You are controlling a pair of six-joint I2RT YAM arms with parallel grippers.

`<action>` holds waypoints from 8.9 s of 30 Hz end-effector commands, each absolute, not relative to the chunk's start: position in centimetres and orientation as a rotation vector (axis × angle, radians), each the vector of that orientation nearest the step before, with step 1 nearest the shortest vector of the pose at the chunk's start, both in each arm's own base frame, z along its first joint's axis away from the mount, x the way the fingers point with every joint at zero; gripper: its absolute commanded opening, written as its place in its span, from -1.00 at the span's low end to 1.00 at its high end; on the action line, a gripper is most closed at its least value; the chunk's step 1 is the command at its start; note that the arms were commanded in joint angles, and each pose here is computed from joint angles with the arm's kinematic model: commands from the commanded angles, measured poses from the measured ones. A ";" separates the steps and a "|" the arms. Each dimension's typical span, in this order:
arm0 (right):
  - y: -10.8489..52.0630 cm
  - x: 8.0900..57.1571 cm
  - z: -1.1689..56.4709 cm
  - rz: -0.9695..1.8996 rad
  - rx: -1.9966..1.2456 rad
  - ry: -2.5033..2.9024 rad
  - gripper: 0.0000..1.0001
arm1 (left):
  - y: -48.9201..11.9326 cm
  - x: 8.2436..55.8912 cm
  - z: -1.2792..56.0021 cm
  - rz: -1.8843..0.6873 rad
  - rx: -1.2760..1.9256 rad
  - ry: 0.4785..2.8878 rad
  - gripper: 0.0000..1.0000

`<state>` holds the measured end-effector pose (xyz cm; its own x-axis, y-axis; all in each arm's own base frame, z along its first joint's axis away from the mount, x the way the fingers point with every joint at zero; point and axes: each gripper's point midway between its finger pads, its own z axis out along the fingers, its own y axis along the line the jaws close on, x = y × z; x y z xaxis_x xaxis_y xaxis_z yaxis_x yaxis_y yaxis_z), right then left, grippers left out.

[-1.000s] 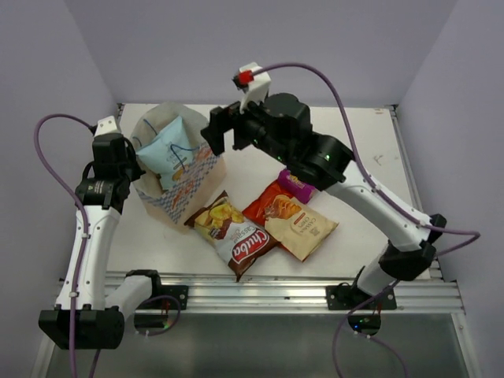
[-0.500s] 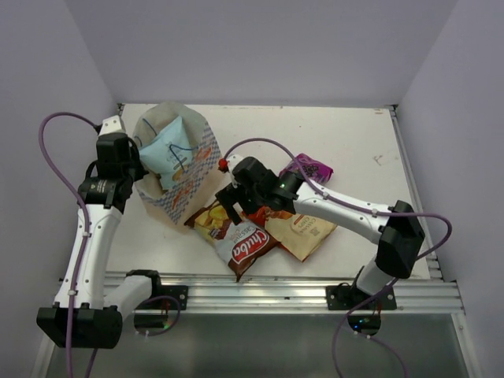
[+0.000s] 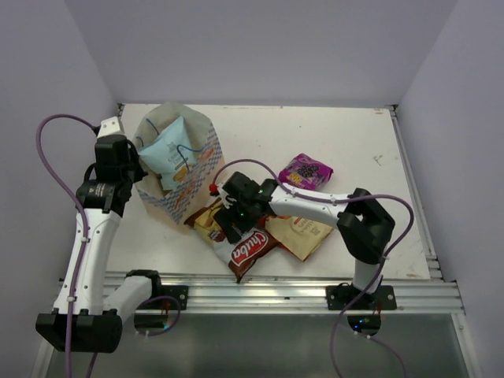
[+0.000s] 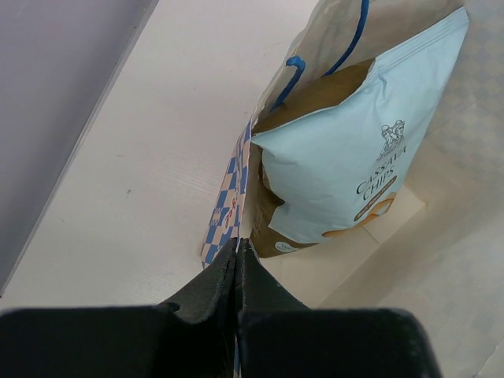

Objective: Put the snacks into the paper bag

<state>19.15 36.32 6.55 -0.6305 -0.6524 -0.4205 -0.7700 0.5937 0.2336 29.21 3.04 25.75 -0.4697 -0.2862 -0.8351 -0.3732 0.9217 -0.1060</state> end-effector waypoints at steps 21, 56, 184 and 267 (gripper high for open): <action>32.9 33.1 34.9 -0.094 -0.736 2.003 -1.00 | 2.7 29.2 26.0 0.096 -0.461 2.076 -1.00; 51.1 37.7 54.8 0.967 -0.205 1.089 -1.00 | 2.4 28.9 26.5 0.093 -0.448 2.085 -1.00; 43.3 28.8 31.7 0.794 -0.788 2.198 -1.00 | 1.1 28.4 26.7 0.044 -0.405 2.050 -1.00; 24.0 41.1 33.4 0.167 -0.195 2.123 0.98 | 0.2 30.5 25.5 0.000 -0.392 2.067 -1.00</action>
<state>37.75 27.84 44.20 -0.3346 0.0389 -0.9416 -0.4454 0.8740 0.1944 29.88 0.77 24.95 -0.4747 -0.2759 -0.8358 -0.3041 0.9425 -0.1384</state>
